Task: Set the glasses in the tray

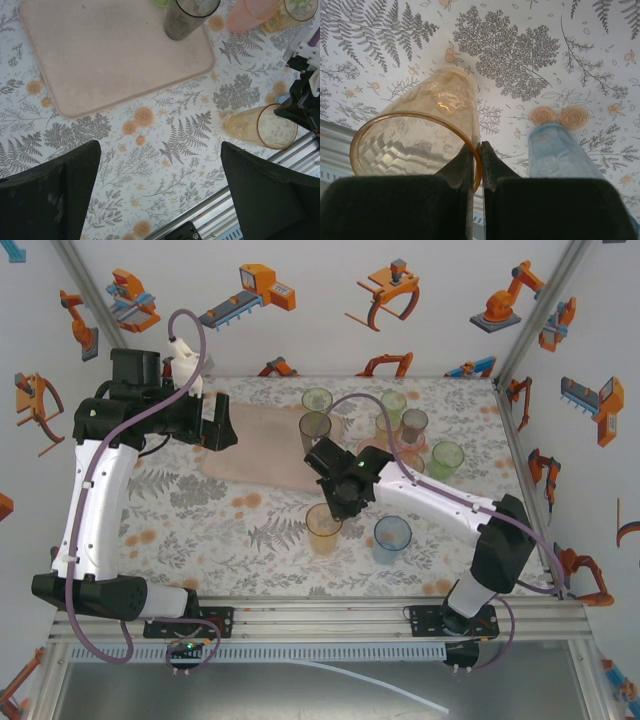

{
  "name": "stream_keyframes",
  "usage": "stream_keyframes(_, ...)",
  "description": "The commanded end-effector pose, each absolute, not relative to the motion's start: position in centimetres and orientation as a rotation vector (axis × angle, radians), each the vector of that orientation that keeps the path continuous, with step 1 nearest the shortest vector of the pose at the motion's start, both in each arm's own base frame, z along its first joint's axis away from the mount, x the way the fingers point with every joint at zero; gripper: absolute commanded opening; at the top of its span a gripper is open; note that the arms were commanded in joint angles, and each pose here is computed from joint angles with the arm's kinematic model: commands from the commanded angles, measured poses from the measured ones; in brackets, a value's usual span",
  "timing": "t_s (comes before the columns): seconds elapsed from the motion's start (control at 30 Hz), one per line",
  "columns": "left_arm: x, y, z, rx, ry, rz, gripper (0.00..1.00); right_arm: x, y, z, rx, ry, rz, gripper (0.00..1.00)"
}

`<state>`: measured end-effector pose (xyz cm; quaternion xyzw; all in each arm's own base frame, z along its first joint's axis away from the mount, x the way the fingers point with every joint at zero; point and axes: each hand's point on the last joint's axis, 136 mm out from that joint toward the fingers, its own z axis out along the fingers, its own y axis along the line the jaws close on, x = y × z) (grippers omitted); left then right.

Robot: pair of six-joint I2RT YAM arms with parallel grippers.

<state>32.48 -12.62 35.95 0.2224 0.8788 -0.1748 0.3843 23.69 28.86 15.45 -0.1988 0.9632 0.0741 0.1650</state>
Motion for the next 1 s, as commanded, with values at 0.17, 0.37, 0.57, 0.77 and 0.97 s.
stream_keyframes(0.17,31.6,-12.6,37.5,0.549,2.196,-0.476,0.97,27.1,30.1,19.3,-0.573,2.664,0.253,0.02)
stream_keyframes(0.37,31.5,-12.5,37.6,0.544,2.194,-0.478,0.97,30.4,30.3,20.4,-0.554,2.64,0.245,0.02)
stream_keyframes(0.57,31.4,-12.3,37.5,0.538,2.195,-0.478,0.97,33.8,29.9,21.0,-0.508,2.622,0.218,0.02)
stream_keyframes(0.77,31.5,-12.3,37.3,0.531,2.2,-0.488,0.97,37.0,29.7,20.8,-0.455,2.603,0.182,0.02)
stream_keyframes(0.97,31.5,-12.2,37.3,0.529,2.199,-0.486,0.97,38.7,30.3,19.6,-0.461,2.602,0.153,0.02)
